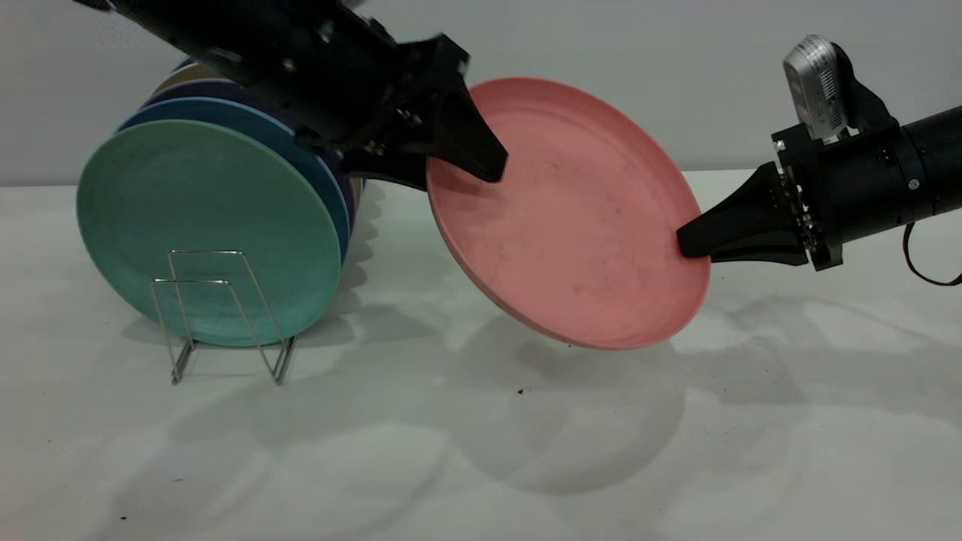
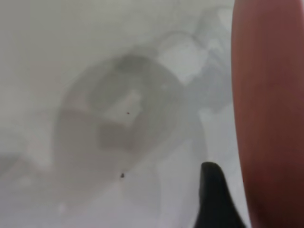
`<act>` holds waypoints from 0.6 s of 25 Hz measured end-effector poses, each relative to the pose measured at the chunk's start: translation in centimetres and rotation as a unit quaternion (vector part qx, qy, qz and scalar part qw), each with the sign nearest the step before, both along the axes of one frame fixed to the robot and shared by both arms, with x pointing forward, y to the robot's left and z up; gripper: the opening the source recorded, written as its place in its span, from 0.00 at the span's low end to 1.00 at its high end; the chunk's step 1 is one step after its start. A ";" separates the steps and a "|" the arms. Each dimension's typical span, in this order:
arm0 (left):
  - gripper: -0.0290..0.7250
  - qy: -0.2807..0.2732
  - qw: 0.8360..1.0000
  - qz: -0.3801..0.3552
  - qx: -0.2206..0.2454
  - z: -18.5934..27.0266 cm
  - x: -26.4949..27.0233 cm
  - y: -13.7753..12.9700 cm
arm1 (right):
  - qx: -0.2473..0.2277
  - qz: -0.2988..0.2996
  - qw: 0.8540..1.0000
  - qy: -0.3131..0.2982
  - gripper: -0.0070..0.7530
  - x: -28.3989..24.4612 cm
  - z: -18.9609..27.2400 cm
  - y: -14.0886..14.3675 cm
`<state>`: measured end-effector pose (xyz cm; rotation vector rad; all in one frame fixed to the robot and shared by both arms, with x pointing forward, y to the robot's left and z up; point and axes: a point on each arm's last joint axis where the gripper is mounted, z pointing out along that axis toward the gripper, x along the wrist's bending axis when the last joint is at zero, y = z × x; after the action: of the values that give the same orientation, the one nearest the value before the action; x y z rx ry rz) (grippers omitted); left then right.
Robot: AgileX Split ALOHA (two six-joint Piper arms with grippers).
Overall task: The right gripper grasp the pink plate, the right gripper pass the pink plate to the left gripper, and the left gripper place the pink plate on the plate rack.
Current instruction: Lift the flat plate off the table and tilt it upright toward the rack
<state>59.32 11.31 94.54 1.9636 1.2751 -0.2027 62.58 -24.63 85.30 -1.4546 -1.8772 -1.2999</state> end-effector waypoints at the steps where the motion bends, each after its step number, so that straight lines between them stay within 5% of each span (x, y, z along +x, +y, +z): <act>1: 0.61 0.001 1.000 0.003 -0.002 0.0 0.0 0.0 | 0.000 0.001 1.000 0.000 0.03 0.0 0.0 0.0; 7: 0.18 -0.007 1.000 0.022 0.001 -0.1 0.4 0.2 | 0.000 0.007 1.000 -0.006 0.03 -0.1 0.0 0.0; 15: 0.17 -0.032 0.999 0.014 0.013 0.2 0.6 0.3 | 0.017 -0.016 1.000 0.004 0.11 0.2 0.4 0.0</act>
<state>59.88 11.64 94.70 1.9575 1.2674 -0.1088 62.79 -24.58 85.67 -1.4754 -1.8244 -1.3316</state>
